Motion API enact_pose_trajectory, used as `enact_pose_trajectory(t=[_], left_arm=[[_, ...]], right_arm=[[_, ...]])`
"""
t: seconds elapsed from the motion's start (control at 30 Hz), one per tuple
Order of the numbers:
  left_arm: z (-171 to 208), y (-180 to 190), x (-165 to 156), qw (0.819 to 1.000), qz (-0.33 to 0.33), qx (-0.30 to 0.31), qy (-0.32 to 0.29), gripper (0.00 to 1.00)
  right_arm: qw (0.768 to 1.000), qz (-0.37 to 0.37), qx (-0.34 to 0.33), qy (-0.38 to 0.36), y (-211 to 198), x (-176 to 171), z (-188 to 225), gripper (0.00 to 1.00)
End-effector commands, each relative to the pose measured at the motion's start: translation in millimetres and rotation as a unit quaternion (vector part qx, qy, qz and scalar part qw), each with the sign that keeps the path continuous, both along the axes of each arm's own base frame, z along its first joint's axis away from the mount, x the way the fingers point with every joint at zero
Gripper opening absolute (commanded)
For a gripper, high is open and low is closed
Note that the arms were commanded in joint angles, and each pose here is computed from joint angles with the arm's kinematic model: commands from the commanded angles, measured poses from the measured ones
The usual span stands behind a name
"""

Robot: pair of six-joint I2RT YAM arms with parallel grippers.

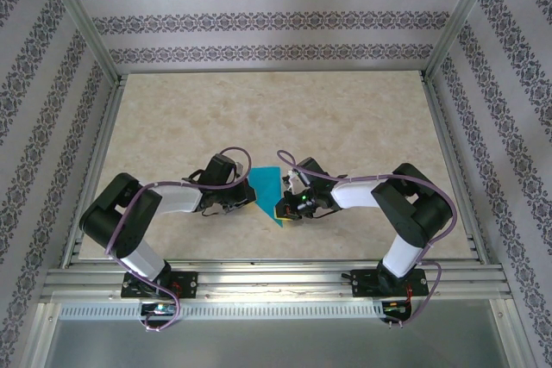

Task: Fold a paper plane with a square sheet of paper (pick it up from the middle)
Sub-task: Third fold the triangle at the center of the table.

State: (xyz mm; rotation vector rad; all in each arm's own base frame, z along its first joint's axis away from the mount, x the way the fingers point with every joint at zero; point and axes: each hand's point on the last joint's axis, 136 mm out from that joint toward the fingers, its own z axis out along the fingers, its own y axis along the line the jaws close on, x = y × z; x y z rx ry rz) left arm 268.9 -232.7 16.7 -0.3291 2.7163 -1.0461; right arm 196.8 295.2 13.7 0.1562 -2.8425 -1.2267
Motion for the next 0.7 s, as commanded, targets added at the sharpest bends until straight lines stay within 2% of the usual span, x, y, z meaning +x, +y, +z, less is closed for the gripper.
enact_pose_trajectory(t=[0.0,0.13,0.27,0.4,0.67], left_arm=[[-20,16,-4,0.999,0.020,0.042,0.004,0.03],[-24,27,-3,0.998,0.032,0.055,0.016,0.05],[-15,34,4,0.997,0.057,0.041,0.018,0.08],[-16,51,3,0.993,0.073,0.084,0.042,0.08],[18,44,15,0.996,0.053,0.071,-0.004,0.12]], right_arm=[[0.997,-0.010,-0.064,0.031,-24,-13,-30,0.00],[0.997,-0.006,-0.069,0.032,-27,-15,-33,0.00],[0.997,-0.002,-0.073,0.034,-29,-16,-35,0.00],[0.997,0.002,-0.075,0.034,-30,-16,-36,0.00],[0.998,0.016,-0.058,0.024,-24,-12,-16,0.00]])
